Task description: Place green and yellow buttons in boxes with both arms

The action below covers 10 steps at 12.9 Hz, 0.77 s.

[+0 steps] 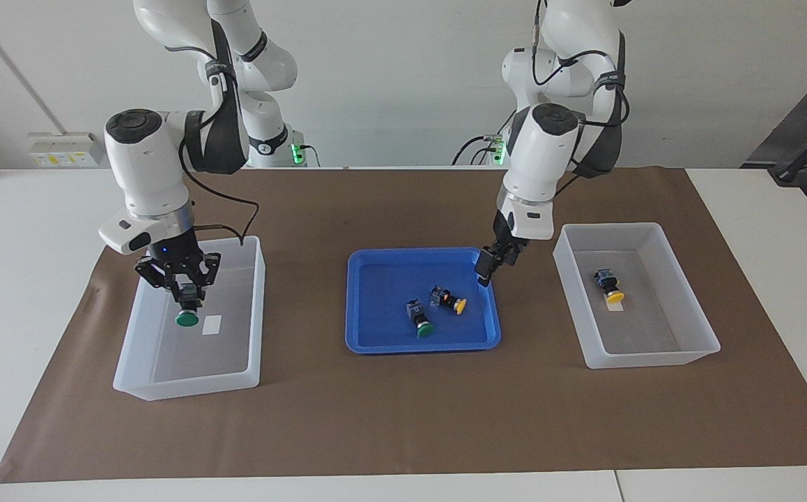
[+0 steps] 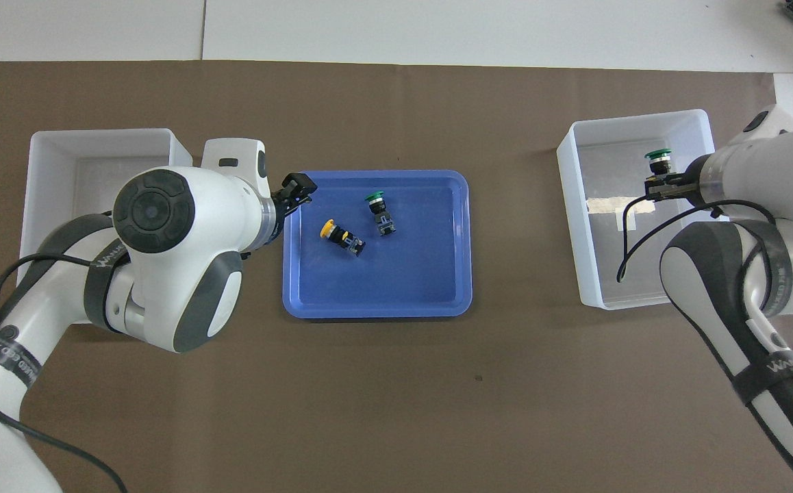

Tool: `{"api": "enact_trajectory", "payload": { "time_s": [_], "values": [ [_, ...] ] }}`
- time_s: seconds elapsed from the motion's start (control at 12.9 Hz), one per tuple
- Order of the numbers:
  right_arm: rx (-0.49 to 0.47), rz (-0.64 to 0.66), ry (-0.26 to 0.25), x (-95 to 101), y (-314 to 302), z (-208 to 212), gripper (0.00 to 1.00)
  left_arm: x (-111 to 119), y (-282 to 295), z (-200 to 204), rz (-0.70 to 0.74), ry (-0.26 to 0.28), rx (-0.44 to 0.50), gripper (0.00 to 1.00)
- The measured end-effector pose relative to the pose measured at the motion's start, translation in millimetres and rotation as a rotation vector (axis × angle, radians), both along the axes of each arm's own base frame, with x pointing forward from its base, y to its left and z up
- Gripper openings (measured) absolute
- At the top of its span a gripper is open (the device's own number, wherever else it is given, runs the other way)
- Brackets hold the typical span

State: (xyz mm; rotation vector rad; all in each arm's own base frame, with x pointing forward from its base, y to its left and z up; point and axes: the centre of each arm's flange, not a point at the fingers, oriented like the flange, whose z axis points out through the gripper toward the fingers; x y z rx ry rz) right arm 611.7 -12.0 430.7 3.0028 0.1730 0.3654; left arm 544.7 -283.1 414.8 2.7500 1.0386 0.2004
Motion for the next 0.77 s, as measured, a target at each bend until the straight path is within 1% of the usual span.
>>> {"api": "enact_trajectory", "payload": {
  "time_s": [0.23, 0.31, 0.54, 0.77],
  "values": [
    [0.007, -0.004, -0.023, 13.0, -8.0, -37.0, 0.41, -9.3, -36.2, -48.7, 0.078, 0.056, -0.008, 1.00],
    [0.009, -0.007, -0.028, 16.9, -11.4, -50.0, 0.41, -12.9, -46.3, -63.6, 0.100, 0.067, -0.004, 1.00],
    [0.014, -0.014, -0.049, 25.9, -20.3, -80.5, 0.41, -16.0, -58.5, -86.9, 0.132, 0.069, 0.004, 1.00],
    [0.016, -0.038, -0.080, 32.1, -39.2, -90.6, 0.41, -19.4, -64.9, -94.4, 0.140, 0.074, 0.003, 1.00]
  ]
}}
